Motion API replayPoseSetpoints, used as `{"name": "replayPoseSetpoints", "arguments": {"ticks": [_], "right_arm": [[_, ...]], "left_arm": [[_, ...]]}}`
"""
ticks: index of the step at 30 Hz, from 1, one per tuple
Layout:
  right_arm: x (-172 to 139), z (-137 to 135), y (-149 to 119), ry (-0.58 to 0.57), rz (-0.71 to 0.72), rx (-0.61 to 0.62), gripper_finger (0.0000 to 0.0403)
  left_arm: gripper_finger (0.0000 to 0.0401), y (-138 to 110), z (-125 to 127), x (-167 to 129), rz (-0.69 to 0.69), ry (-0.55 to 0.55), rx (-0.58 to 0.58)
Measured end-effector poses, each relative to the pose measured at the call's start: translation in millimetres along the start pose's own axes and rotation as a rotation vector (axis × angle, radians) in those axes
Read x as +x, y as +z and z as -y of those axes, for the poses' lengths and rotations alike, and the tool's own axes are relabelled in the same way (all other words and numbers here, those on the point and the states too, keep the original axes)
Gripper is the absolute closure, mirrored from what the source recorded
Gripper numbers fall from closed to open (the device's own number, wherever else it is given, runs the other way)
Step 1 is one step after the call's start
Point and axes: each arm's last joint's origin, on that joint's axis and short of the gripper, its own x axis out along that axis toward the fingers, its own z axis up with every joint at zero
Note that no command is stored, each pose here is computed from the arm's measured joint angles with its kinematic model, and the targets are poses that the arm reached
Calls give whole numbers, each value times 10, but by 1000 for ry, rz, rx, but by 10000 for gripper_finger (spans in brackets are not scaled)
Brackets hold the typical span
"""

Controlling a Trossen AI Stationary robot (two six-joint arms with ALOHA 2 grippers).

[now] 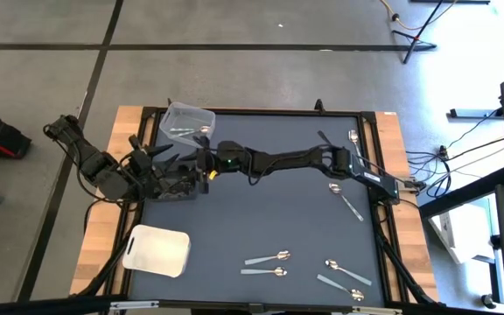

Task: Sort silverware by color (type)
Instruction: Put the black spoon into the black bin

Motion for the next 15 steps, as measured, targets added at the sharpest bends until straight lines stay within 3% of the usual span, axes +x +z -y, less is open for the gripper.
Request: {"name": "replayPoseSetpoints", "arguments": {"ticks": [8,15], "right_arm": [[-27,202,2,-59,39,-5,251],[-21,120,71,33,111,-16,252]], "left_arm": [[254,0,0,0,0,0,1],[254,-19,-5,0,-5,1,21]]}}
